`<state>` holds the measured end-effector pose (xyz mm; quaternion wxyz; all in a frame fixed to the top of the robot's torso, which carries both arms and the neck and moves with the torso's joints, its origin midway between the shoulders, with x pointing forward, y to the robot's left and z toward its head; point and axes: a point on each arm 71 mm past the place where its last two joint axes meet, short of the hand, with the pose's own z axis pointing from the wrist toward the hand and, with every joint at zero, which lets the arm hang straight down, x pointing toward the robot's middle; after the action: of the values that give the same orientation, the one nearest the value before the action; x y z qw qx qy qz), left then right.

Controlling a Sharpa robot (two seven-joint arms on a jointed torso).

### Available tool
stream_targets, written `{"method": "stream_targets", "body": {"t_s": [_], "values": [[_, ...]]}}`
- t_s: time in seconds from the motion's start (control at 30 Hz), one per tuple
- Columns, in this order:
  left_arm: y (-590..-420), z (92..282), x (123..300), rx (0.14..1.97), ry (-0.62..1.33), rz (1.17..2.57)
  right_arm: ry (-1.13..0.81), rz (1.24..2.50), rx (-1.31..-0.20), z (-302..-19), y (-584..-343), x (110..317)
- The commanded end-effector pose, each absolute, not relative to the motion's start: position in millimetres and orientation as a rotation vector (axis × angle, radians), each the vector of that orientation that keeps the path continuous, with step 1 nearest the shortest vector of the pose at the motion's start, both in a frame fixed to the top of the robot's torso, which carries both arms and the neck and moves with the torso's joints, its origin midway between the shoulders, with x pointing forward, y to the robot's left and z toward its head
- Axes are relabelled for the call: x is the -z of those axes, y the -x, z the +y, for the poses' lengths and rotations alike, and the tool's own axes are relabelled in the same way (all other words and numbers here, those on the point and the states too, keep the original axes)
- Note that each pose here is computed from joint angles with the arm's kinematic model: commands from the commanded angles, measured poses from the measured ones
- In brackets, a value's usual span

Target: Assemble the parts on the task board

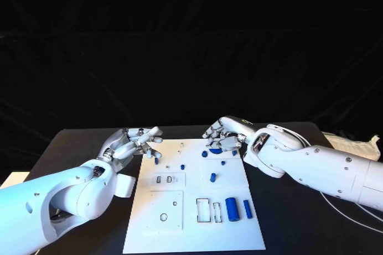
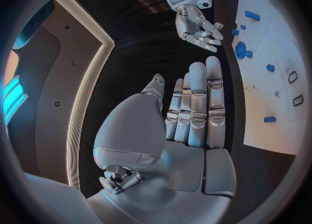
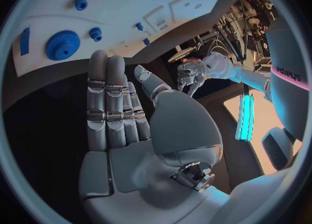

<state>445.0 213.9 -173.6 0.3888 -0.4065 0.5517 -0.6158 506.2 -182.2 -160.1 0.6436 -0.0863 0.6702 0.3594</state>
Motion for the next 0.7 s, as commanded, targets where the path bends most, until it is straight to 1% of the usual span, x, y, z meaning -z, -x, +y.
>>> {"method": "stream_targets", "body": {"t_s": [0.03, 0.2, 0.37, 0.53, 0.7], "values": [[-438.0, 209.9, 168.9, 1.621, 1.065, 1.421, 0.407, 1.571, -0.604, -178.2, -510.6, 159.9], [-429.5, 208.3, 163.0, 1.646, 1.066, 1.425, 0.477, 1.557, -0.540, -172.4, -515.2, 151.4], [-425.4, 208.0, 157.3, 1.660, 1.065, 1.421, 0.521, 1.547, -0.490, -166.8, -516.3, 147.3], [-423.6, 207.8, 153.6, 1.668, 1.069, 1.416, 0.548, 1.558, -0.444, -164.8, -518.0, 147.4], [-422.5, 207.6, 152.0, 1.672, 1.071, 1.415, 0.564, 1.581, -0.425, -163.9, -518.8, 149.2]]}}
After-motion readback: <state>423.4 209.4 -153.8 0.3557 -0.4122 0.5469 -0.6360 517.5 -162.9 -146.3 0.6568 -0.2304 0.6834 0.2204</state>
